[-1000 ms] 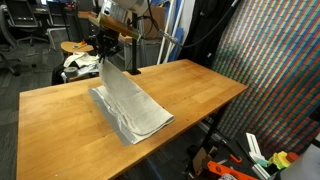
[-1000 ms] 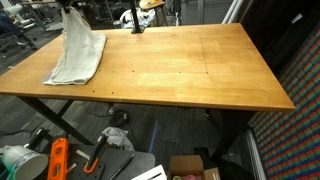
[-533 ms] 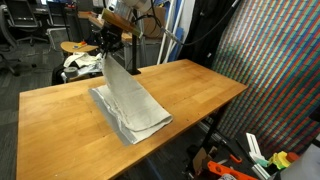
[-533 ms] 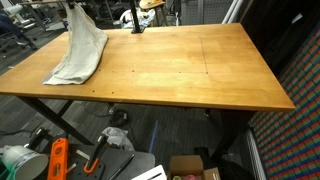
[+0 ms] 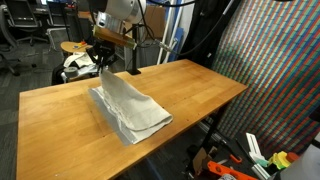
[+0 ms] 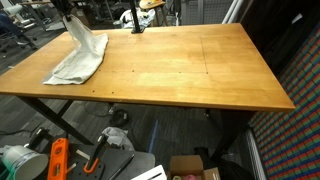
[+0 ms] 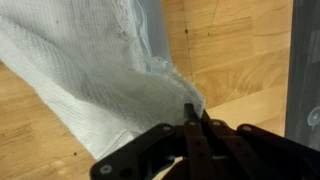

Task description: Fold the towel in half from right to left

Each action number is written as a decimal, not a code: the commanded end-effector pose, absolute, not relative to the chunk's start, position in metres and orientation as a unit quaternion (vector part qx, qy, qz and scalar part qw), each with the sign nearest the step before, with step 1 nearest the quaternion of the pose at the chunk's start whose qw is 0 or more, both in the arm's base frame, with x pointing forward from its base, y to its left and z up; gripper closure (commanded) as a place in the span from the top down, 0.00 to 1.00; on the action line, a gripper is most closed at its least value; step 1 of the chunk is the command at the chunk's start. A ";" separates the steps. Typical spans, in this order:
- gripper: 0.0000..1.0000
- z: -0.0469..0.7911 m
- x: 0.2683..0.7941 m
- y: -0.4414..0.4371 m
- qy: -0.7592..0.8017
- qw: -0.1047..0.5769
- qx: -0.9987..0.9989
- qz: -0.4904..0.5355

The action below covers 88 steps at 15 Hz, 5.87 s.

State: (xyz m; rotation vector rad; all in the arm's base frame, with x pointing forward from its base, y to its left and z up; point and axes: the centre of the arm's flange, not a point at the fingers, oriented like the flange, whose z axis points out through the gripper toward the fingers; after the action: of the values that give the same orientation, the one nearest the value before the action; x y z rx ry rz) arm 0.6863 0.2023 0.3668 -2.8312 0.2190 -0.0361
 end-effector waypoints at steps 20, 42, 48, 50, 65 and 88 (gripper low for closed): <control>0.29 0.328 0.718 0.238 0.084 0.122 -0.989 0.014; 1.00 0.306 0.498 0.190 -0.198 0.129 -0.951 0.200; 1.00 0.266 0.470 0.201 -0.191 0.078 -0.975 0.077; 1.00 0.259 0.461 0.199 -0.190 0.058 -0.979 0.046; 0.19 0.244 0.430 0.208 -0.170 -0.004 -0.985 -0.018; 0.01 0.286 0.375 0.225 -0.226 0.009 -0.971 0.072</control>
State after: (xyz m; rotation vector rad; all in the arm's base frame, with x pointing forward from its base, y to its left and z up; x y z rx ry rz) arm 0.3874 0.2193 0.2735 -3.0649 -0.6845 0.2087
